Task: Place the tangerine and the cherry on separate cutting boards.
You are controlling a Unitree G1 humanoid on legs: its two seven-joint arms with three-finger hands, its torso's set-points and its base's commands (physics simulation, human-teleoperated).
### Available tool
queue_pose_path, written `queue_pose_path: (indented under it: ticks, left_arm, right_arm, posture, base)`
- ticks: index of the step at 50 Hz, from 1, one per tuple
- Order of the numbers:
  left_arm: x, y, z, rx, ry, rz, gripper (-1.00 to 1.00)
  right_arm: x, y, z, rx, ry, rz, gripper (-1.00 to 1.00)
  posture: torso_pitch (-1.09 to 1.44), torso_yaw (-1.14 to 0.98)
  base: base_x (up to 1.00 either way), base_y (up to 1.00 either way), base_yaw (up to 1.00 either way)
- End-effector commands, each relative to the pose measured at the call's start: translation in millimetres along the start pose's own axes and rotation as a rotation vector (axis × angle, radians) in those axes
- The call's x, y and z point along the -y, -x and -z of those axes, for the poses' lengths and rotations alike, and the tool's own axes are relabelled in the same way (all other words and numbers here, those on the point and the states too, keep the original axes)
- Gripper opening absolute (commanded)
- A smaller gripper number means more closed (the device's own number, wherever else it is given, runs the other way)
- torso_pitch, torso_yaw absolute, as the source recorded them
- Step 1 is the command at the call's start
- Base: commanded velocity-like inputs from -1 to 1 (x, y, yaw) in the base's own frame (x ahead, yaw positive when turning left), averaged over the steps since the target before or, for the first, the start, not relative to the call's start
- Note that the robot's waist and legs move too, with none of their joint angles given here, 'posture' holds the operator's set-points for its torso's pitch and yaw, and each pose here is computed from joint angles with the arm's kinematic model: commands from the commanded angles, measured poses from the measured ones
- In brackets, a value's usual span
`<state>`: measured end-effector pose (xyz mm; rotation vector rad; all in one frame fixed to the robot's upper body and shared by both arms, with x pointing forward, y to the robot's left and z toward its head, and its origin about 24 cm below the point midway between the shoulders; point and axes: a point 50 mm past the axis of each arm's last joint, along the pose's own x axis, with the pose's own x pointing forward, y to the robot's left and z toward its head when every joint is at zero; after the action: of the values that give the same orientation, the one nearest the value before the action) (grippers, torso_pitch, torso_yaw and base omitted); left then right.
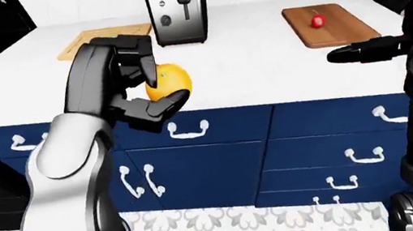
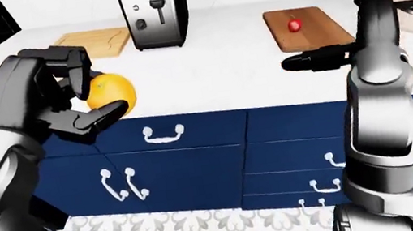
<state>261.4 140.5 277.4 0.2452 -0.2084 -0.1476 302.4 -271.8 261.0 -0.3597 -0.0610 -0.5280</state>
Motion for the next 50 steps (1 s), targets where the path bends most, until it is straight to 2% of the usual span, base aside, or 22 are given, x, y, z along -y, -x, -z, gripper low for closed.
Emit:
queue_pose_path:
  ticks: [1, 13, 19, 34, 50]
  left_arm:
    - [-5.9, 3.2, -11.7, 0.071, -0.013, -0.039, -1.0]
    - [-8.8, 4.3, -7.9, 0.074, 0.001, -0.056, -1.0]
    - [-8.3, 3.1, -7.2, 0.074, 0.005, -0.057, -1.0]
    - [-8.3, 3.0, -4.7, 0.078, 0.012, -0.068, -1.0]
    - [-7.4, 2.4, 0.0, 0.072, 0.016, -0.067, -1.0]
  right_arm:
    - [5.1, 11.1, -19.2, 0.114, -0.035, 0.006, 1.0]
    - [0.0, 42.6, -21.1, 0.183, -0.083, -0.046, 1.0]
    - [-4.5, 50.1, -20.7, 0.199, -0.103, -0.07, 1.0]
    - [-13.8, 54.0, -15.2, 0.205, -0.129, -0.108, 1.0]
    - [-23.0, 56.2, -11.2, 0.205, -0.141, -0.134, 1.0]
  posture:
    - [0.0, 0.0]
    - [0.0, 0.0]
    - [0.0, 0.0]
    - [0.0, 0.0]
    - [0.0, 0.0]
  base:
    - [0.0, 0.0, 0.0]
    - [0.0, 0.36, 0.0]
    - [0.0, 0.65, 0.0]
    - [0.0, 0.62, 0.0]
    - [0.02, 0.12, 0.0]
